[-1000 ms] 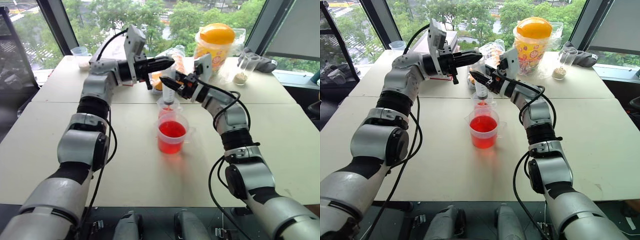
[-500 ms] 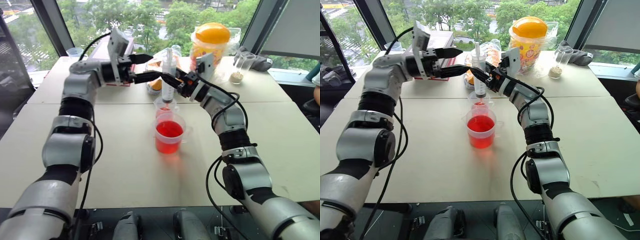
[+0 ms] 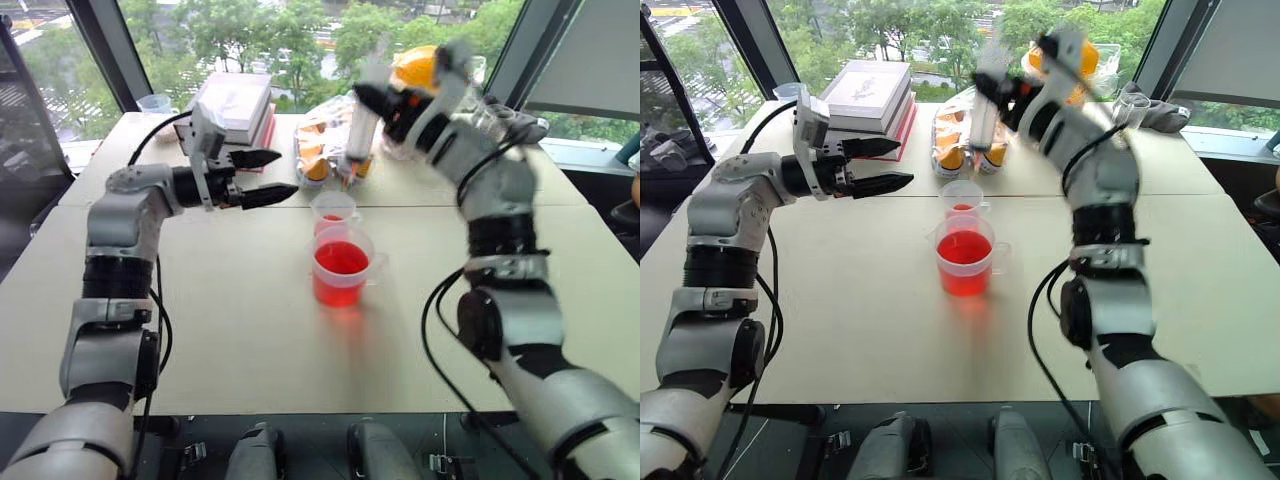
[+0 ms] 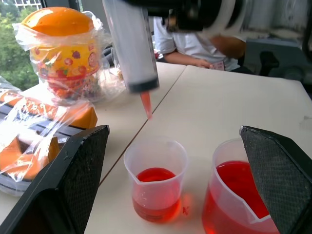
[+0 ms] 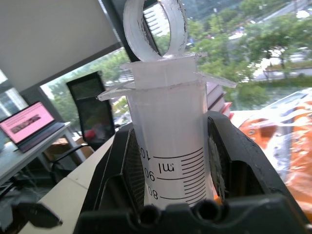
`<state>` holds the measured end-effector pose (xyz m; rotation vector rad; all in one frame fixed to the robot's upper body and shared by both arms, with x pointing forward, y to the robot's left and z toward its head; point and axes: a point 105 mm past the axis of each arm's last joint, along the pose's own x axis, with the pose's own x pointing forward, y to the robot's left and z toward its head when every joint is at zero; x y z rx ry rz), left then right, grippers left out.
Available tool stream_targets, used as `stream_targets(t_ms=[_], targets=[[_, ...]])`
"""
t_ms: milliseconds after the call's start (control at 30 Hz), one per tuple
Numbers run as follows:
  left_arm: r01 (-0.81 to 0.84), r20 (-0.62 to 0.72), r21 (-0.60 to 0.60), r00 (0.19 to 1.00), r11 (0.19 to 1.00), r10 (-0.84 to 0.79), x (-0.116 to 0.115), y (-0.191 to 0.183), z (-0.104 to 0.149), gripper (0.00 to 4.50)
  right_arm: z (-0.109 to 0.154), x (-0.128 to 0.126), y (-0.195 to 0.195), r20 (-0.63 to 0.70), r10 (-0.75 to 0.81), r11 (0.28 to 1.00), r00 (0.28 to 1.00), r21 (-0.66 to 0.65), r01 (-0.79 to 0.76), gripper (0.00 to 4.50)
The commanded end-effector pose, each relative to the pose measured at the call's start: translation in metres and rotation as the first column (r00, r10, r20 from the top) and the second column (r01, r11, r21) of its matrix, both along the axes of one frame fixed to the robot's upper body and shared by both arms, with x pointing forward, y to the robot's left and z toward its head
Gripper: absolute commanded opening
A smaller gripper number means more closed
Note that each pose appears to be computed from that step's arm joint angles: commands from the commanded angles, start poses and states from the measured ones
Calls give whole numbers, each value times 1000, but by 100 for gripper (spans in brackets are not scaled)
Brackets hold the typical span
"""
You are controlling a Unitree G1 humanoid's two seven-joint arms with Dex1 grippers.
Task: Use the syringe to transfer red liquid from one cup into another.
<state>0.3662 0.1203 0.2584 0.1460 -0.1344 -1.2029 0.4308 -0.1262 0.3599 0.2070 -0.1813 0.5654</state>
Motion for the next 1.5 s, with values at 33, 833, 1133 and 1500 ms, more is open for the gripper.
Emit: stream_targets(t_ms=[33,833,1133,1500], targets=[[36,11,-3,999,999,-36,-11,-10,-2,441,-18,-11,-39,-220,-112,988,969,-126,85,138],[74,-42,-16,996,997,-75,-27,-27,-17,450,-219,-56,-144,-742,-393,887,544,-461,12,333],[74,-91,9,993,997,-73,-39,-14,-21,450,-144,-85,-122,-559,-256,884,789,-465,-43,443],[44,-170,28,985,999,-39,-49,7,-26,450,-118,-178,-74,-410,38,832,911,-492,-256,443]])
